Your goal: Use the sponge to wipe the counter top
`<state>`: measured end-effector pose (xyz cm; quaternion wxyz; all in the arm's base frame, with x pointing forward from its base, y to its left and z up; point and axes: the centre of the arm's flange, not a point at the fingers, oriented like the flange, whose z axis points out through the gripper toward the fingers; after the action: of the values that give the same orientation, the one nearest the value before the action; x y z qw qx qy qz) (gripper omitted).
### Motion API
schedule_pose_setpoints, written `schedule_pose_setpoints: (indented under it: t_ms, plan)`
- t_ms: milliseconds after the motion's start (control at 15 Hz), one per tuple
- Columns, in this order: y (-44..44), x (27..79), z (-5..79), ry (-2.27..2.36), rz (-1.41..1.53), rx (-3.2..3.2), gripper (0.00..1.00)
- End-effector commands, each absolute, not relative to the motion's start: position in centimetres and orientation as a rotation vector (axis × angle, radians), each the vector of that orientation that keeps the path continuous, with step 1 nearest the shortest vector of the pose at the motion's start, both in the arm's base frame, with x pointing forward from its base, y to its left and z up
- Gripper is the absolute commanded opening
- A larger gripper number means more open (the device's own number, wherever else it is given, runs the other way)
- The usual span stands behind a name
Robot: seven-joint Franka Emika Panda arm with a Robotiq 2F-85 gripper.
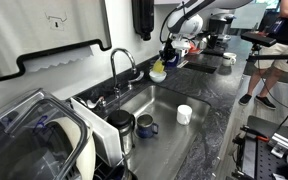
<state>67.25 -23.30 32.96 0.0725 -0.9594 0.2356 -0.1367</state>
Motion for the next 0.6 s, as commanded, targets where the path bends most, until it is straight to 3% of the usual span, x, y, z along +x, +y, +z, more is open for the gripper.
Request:
schedule_pose_setpoints:
  t_ms: [0, 533]
  plan:
    - [-22.5, 65.0, 36.4, 0.632, -0.465, -2.861, 0.02]
    - [-22.6, 60.1, 43.0, 0.633, -0.119, -2.909, 0.02]
